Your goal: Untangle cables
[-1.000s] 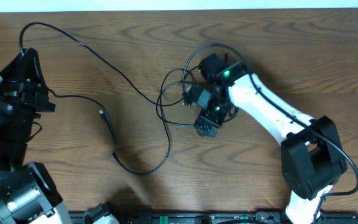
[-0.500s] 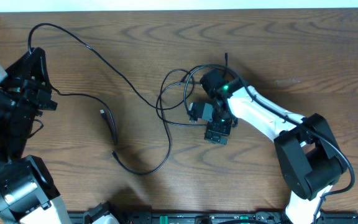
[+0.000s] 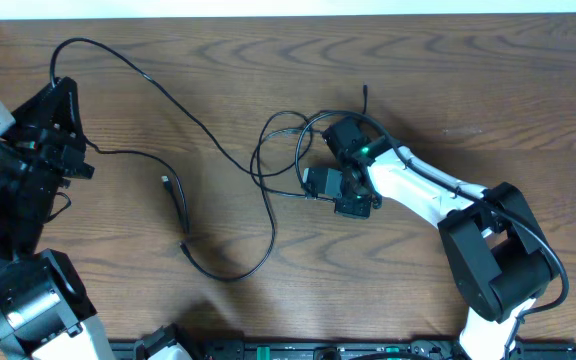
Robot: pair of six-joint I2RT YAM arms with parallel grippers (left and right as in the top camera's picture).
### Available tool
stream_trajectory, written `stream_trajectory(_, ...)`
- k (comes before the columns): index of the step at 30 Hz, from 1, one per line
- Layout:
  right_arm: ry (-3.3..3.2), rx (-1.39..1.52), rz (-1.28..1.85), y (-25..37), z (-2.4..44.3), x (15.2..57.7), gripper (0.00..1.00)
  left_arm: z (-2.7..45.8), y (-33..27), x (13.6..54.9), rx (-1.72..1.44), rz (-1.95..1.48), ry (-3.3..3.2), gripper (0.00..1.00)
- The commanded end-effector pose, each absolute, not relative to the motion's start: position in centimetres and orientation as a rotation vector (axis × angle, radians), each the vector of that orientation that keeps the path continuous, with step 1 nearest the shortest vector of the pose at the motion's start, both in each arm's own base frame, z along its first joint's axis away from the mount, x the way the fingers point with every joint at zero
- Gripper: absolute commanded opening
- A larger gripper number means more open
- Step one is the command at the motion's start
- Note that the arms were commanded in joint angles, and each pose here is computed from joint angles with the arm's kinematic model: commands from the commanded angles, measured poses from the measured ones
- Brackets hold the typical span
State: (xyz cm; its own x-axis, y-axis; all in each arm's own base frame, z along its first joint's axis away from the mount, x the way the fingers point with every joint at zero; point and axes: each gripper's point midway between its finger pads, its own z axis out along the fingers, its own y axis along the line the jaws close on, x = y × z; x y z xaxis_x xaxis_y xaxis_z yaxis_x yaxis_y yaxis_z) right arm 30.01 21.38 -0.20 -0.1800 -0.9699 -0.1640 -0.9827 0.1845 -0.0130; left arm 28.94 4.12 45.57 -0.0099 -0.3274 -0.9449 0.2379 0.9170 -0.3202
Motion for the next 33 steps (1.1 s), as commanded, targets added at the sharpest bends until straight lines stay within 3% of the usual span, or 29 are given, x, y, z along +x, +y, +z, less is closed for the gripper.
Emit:
stream_trajectory(1,2.403,-1.832,0.049,20.3,-0.1,30.3,0.01,45.7,3.9,28.8,-0.041,-0.438,1.514,0.07)
stream_trajectory(6,2.398,-1.41,-0.26,19.3,7.6,36.8,0.01,45.7,3.3,28.6,-0.014,-0.463,1.519,0.07)
stream_trajectory(11,2.205,-0.846,-0.43,16.0,22.7,43.4,0.01,45.5,3.1,28.6,-0.006,-0.476,1.525,0.07)
stream_trajectory(16,1.994,-0.351,-0.376,8.8,37.7,45.4,0.01,45.0,3.2,28.7,-0.023,-0.488,1.544,0.07)
stream_trajectory(20,1.842,0.04,-0.324,0.5,46.1,44.1,0.01,44.4,3.4,29.0,-0.038,-0.499,1.562,0.07)
stream_trajectory(25,1.736,0.33,-0.237,-7.6,49.5,41.8,0.01,43.8,3.7,29.5,-0.057,-0.514,1.582,0.08)
stream_trajectory(33,1.694,0.606,-0.105,-16.2,48.0,40.9,0.01,43.3,3.9,29.8,-0.07,-0.523,1.597,0.07)
